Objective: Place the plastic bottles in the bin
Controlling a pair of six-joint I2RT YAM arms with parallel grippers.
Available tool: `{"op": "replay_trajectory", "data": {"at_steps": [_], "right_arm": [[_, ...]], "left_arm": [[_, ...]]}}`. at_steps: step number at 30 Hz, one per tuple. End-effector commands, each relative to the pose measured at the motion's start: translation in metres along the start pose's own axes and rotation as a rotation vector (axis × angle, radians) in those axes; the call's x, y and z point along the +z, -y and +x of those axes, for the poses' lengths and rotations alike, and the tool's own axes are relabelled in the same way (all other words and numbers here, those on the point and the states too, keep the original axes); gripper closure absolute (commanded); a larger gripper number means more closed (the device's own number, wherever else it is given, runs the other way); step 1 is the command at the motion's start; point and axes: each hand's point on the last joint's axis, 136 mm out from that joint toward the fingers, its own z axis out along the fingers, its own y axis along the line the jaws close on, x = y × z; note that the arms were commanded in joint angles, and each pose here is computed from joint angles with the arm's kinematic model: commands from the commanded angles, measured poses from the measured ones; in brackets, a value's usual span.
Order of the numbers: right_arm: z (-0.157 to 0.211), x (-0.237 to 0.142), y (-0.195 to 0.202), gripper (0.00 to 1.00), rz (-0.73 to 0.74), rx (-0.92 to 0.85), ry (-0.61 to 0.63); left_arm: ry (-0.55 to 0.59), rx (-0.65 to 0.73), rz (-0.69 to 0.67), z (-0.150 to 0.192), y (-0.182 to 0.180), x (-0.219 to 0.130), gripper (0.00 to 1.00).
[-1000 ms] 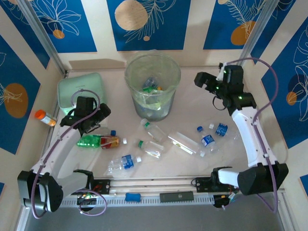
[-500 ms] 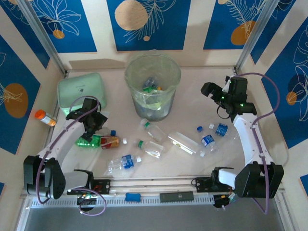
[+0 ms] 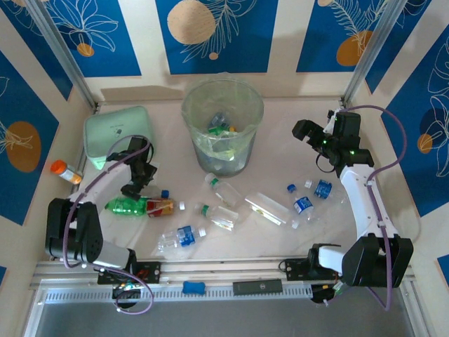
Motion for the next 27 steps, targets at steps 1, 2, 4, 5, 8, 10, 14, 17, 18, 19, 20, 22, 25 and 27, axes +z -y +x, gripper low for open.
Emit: {"op": "replay_trajectory", "data": {"at_steps": [1, 2, 4, 5, 8, 10, 14, 17, 18, 19, 20, 22, 25, 27], "right_arm": [[0.003, -0.002, 0.001, 0.01, -0.009, -0.013, -0.014], [0.003, -0.002, 0.001, 0.01, -0.01, -0.012, -0.014], [0.003, -0.002, 0.001, 0.01, -0.009, -0.011, -0.015], [0.003, -0.002, 0.001, 0.01, -0.009, -0.013, -0.015], [0.001, -0.003, 0.001, 0.01, -0.008, -0.014, -0.012], [0.001, -0.003, 0.001, 0.01, -0.006, -0.014, -0.011], [-0.001, -0.003, -0.001, 0.01, -0.012, -0.012, -0.011], [-0.001, -0.002, -0.003, 0.01, -0.016, -0.009, -0.015], [-0.002, -0.002, -0.004, 0.01, -0.02, -0.009, -0.013], [-0.002, -0.002, -0.004, 0.01, -0.021, -0.007, -0.015], [-0.002, -0.002, -0.004, 0.01, -0.022, -0.005, -0.016], [-0.003, -0.002, -0.005, 0.01, -0.026, -0.005, -0.014], [-0.004, -0.001, -0.007, 0.01, -0.03, -0.005, -0.016], [-0.005, -0.002, -0.008, 0.01, -0.032, -0.005, -0.015]], "left_arm": [[0.038, -0.046, 0.002, -0.011, 0.007, 0.002, 0.15], [0.036, -0.046, -0.002, -0.011, 0.007, 0.005, 0.16], [0.032, -0.043, -0.016, -0.01, 0.006, 0.009, 0.16], [0.028, -0.04, -0.024, -0.009, 0.005, 0.012, 0.16], [0.019, -0.037, -0.04, -0.007, 0.003, 0.017, 0.16], [0.015, -0.034, -0.047, -0.005, 0.001, 0.019, 0.17], [0.0, -0.033, -0.059, -0.001, -0.002, 0.023, 0.17], [-0.012, -0.033, -0.081, 0.002, -0.009, 0.026, 0.17], [-0.014, -0.031, -0.089, 0.003, -0.011, 0.026, 0.16], [-0.017, -0.032, -0.096, 0.004, -0.014, 0.027, 0.16], [-0.018, -0.032, -0.101, 0.005, -0.016, 0.028, 0.16], [-0.018, -0.034, -0.107, 0.005, -0.018, 0.027, 0.16], [-0.016, -0.029, -0.116, 0.005, -0.02, 0.026, 0.16], [-0.014, -0.023, -0.122, 0.004, -0.022, 0.024, 0.16]]}}
